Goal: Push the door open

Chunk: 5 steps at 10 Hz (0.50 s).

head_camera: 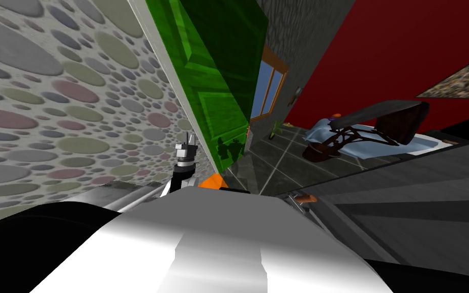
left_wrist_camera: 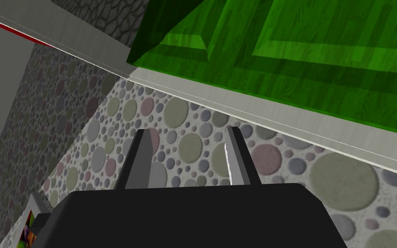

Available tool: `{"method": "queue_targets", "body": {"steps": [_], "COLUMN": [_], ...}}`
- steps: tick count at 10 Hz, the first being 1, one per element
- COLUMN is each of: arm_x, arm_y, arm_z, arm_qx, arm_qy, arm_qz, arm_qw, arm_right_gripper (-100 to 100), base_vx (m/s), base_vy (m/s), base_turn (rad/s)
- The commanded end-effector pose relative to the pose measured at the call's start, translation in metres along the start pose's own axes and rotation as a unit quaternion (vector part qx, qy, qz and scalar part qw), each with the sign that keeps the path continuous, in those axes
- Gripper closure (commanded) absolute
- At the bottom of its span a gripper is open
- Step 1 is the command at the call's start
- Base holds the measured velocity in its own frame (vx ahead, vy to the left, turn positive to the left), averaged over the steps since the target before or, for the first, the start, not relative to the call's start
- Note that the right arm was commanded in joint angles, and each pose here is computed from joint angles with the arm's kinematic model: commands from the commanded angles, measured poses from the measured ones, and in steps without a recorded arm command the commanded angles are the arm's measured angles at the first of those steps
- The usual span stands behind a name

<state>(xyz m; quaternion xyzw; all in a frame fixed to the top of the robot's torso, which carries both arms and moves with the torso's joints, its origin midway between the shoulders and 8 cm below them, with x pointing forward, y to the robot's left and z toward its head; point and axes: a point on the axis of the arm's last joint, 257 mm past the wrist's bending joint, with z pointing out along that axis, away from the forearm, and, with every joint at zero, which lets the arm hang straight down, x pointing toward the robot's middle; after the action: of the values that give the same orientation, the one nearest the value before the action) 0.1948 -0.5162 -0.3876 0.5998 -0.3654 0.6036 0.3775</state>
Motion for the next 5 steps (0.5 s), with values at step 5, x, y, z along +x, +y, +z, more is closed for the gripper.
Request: {"method": "queue_targets", "body": {"steps": [5], "arm_x": [-0.004], "arm_y": [0.044], "arm_z": [-0.0037], "arm_qx": [-0.058], "arm_qy": [-0.007], "arm_qz": [0.005], "arm_qw": [0.9983], "arm_right_gripper": [100], "base_vx": [0.205], "base_vy": [-0.102], "base_turn": [-0.068]}}
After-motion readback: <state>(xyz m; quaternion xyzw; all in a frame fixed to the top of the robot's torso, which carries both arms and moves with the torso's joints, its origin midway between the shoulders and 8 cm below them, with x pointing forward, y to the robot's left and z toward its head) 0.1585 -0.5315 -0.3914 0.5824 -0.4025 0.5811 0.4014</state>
